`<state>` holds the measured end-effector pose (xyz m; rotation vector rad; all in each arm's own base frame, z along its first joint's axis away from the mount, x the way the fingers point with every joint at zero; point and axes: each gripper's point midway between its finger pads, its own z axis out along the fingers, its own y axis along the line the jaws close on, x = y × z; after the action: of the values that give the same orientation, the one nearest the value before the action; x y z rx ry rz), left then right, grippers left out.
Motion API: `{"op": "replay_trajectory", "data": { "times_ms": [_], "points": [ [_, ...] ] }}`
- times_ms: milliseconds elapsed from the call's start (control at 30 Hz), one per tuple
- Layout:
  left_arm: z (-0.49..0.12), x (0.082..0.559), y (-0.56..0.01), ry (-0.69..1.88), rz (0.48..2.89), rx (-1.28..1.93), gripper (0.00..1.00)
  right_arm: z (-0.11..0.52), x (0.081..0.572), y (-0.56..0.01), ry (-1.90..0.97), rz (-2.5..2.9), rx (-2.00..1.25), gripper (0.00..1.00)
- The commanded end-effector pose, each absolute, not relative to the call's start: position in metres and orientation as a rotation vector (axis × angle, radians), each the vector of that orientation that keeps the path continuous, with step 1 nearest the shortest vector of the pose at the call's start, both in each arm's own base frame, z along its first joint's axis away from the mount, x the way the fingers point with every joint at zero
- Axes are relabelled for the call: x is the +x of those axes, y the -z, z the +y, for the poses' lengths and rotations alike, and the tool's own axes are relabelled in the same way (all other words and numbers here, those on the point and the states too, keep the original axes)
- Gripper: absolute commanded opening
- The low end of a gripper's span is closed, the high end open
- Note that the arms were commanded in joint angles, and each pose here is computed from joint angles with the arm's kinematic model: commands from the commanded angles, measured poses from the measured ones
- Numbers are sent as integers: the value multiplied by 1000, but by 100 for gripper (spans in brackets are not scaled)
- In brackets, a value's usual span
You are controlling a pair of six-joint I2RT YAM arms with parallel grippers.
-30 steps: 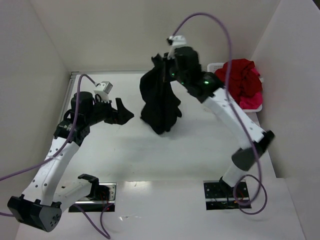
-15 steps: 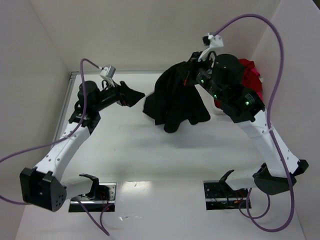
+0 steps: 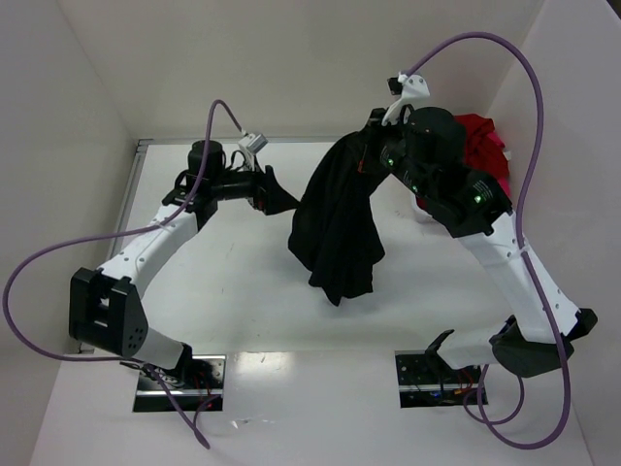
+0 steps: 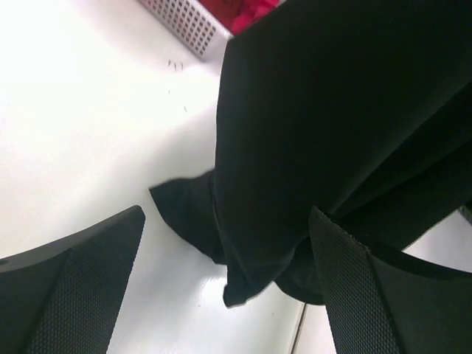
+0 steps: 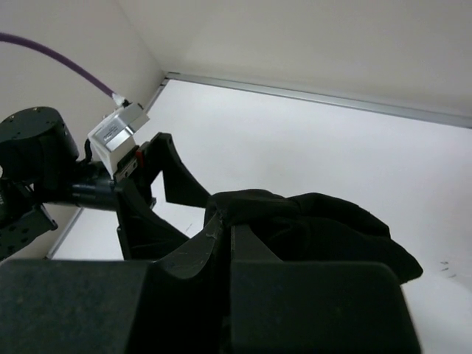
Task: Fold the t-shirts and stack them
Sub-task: Flatten out the tshirt
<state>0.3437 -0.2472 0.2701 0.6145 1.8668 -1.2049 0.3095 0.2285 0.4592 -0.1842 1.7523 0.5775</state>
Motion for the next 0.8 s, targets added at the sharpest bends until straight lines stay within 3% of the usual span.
{"op": "replay_trajectory", "data": {
  "times_ms": [0,100,400,767],
  "points": [
    [-248,336,-261,1219,1832,717,100,200,298,-503,-531,1643,-114,3],
    [-262,310,-263,1344,1770,842,100,196,297,-502,-508,1653,-117,3],
    [-288,301,-247,1470,1776,976,100,214,294,-498,-600,1657,-160,4],
    [-311,325,-243,1371,1761,987,100,226,286,-491,-668,1682,-210,4]
  ]
}}
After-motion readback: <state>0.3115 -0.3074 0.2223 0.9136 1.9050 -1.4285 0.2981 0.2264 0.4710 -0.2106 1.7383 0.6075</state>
